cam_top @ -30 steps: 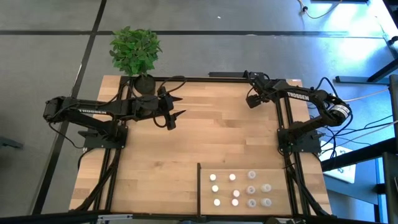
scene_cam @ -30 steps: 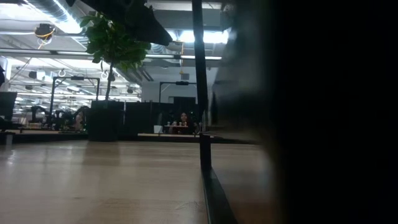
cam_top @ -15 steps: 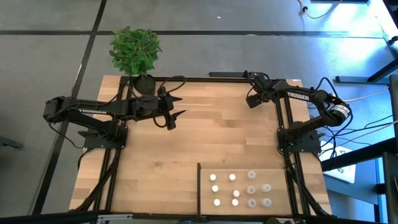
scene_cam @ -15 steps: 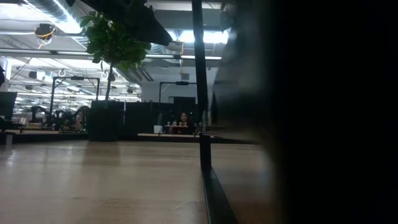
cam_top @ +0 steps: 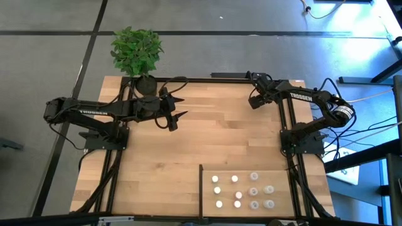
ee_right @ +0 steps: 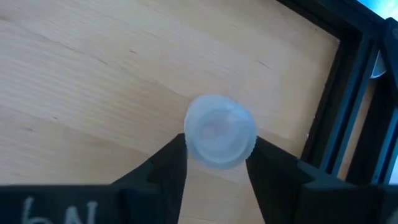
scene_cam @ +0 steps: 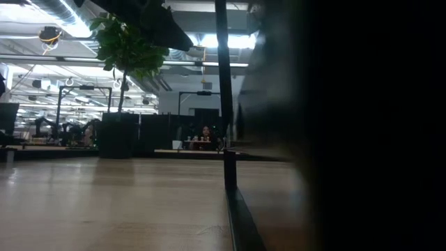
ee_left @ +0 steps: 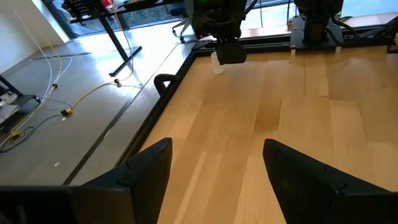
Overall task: Pick and place medicine bottles onto shelf by color
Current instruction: Put the white pill bottle on the shelf aligned with the other white pill bottles
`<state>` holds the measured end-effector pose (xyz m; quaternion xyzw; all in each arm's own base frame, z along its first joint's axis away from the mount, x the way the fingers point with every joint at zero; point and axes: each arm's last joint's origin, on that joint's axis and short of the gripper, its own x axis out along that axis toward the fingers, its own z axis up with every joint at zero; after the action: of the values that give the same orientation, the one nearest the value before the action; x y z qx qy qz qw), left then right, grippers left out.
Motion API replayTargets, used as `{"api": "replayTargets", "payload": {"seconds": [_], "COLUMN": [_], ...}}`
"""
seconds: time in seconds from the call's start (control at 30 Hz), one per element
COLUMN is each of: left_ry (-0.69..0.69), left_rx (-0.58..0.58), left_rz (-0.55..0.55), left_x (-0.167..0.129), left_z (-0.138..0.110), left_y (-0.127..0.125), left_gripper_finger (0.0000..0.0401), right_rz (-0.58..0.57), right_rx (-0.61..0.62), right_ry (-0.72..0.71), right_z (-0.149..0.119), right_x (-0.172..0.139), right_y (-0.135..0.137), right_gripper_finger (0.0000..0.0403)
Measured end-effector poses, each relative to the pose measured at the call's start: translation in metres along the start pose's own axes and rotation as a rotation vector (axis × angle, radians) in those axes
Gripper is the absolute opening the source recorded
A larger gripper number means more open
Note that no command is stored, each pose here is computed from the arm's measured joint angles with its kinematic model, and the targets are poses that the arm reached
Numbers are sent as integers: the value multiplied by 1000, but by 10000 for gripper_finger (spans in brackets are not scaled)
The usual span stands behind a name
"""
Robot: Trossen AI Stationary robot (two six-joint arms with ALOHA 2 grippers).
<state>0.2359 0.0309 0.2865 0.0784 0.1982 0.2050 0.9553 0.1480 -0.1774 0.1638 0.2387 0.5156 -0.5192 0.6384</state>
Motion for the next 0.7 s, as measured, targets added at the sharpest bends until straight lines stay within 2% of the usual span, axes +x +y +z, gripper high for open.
{"api": "replayTargets", "payload": {"seconds": [0.17,0.57,0.7], "left_ry": [0,0,0], "left_rx": [0,-3,-4], "left_rz": [0,0,0], "left_x": [0,0,0], "left_z": [0,0,0], "left_y": [0,0,0], "left_gripper_finger": [247,247,247], "right_rz": [8,162,170], "right_rx": [2,-27,-18], "right_ry": [2,45,46], "right_z": [0,-1,-1], "right_x": [0,0,0], "right_y": [0,5,5], "right_gripper_finger": [175,200,200]}}
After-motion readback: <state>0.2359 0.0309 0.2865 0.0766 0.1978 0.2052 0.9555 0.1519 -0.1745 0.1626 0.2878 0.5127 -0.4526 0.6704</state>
